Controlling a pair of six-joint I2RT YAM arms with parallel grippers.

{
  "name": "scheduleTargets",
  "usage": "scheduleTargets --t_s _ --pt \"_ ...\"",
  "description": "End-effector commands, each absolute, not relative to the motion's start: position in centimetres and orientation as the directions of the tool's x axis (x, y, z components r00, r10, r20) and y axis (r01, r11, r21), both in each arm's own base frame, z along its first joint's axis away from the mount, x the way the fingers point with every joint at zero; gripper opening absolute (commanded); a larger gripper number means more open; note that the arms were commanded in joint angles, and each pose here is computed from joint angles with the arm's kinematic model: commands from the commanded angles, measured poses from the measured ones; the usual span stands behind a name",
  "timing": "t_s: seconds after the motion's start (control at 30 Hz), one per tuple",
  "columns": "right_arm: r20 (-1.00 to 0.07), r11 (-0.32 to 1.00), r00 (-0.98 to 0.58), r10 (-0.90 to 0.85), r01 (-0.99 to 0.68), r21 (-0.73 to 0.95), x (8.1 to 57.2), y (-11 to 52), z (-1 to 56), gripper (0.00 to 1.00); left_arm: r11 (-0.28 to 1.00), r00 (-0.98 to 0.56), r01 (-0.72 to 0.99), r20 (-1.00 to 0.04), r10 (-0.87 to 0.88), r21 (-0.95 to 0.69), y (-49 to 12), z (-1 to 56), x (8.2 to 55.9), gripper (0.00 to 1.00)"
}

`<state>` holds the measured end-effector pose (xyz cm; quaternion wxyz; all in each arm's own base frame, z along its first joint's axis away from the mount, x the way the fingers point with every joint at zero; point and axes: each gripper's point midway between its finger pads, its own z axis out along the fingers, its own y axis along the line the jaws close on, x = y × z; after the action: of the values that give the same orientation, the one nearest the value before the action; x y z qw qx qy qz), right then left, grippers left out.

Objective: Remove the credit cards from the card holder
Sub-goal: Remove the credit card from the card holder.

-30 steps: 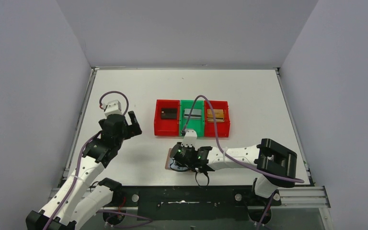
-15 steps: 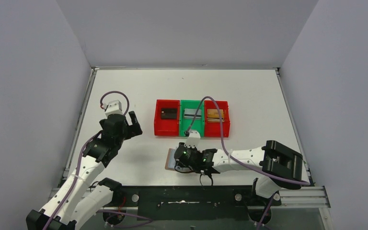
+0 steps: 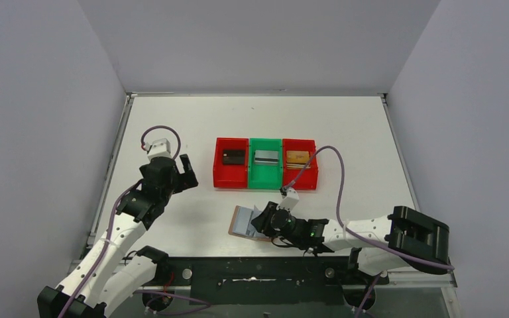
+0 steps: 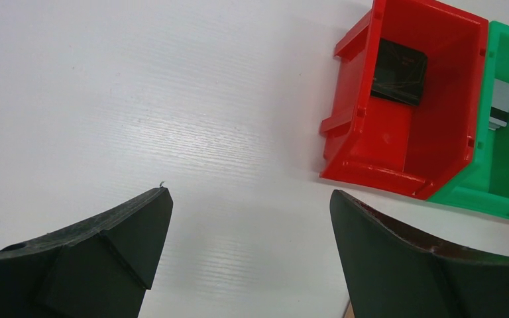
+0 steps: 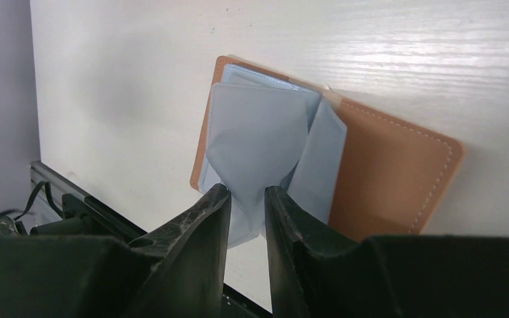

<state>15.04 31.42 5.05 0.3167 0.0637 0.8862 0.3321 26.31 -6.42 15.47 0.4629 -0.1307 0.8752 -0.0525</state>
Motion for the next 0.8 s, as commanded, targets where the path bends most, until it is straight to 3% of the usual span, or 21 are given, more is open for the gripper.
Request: scheduleTargets --t_s 0.0,0.13,0.47,0.77 --pt "-0.459 0.645 -0.752 0.472 -0.061 0.762 15.8 31.4 7.6 0.27 0.959 -0.518 -0.169 -0.807 -0.282 -0.227 -6.6 16.1 26.8 0.92" --pt "-0.44 0.631 -0.744 0.503 -0.032 0.775 15.6 30.2 7.4 0.26 0.958 -0.514 -0.168 -0.809 -0.285 -0.23 -6.6 16.3 26.8 0.92" --pt "-0.432 0.753 -0.738 0.518 0.154 0.639 14.1 25.5 4.1 0.3 0.959 -0.516 -0.16 -0.808 -0.285 -0.235 -6.8 16.3 26.8 0.92" --pt "-0.6 0.837 -0.724 0.341 -0.057 0.545 16.2 30.0 9.9 0.46 0.958 -0.513 -0.16 -0.81 -0.285 -0.236 -6.7 16.4 26.8 0.92"
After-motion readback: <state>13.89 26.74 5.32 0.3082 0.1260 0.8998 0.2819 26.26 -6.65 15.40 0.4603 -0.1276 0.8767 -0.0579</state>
